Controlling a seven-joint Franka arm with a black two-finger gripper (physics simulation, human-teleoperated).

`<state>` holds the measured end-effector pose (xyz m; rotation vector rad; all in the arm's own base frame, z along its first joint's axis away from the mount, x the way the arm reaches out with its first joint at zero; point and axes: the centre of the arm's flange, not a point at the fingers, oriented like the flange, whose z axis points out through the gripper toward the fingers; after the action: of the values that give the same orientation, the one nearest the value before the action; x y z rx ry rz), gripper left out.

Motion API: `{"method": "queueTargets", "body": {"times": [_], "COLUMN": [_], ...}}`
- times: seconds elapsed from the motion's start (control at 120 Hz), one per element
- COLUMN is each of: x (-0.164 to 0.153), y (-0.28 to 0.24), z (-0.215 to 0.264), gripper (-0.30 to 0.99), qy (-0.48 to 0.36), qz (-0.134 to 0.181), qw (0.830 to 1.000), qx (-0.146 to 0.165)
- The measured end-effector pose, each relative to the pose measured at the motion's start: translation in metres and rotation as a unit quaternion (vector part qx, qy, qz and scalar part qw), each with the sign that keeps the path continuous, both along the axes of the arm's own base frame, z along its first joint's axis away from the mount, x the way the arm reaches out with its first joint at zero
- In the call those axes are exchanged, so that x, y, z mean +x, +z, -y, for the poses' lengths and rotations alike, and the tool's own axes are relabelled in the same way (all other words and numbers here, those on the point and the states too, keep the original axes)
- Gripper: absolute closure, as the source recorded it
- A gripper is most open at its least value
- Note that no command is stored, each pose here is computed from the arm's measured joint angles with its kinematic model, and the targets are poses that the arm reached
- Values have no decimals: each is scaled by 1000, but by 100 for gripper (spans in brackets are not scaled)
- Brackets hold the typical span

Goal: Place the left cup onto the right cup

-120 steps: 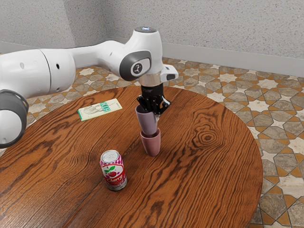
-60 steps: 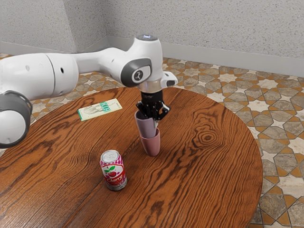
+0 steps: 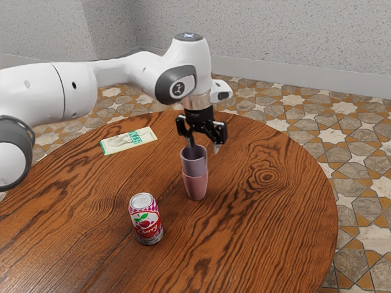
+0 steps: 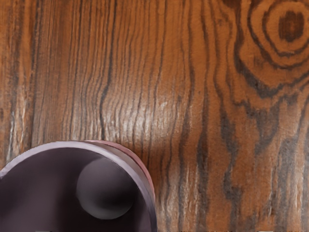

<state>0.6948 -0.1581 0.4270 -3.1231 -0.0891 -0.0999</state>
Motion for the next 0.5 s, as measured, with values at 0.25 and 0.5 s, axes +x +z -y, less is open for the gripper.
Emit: {"method": "queueTargets", "body": {"times": [0.25,0.5], "x": [-49,-124], "y": [107,216], "z": [-15,-83], "gripper": [4,1], "qy": [8,62], "qz": [35,40], "qw": [999,996], "qx": [25,54]}}
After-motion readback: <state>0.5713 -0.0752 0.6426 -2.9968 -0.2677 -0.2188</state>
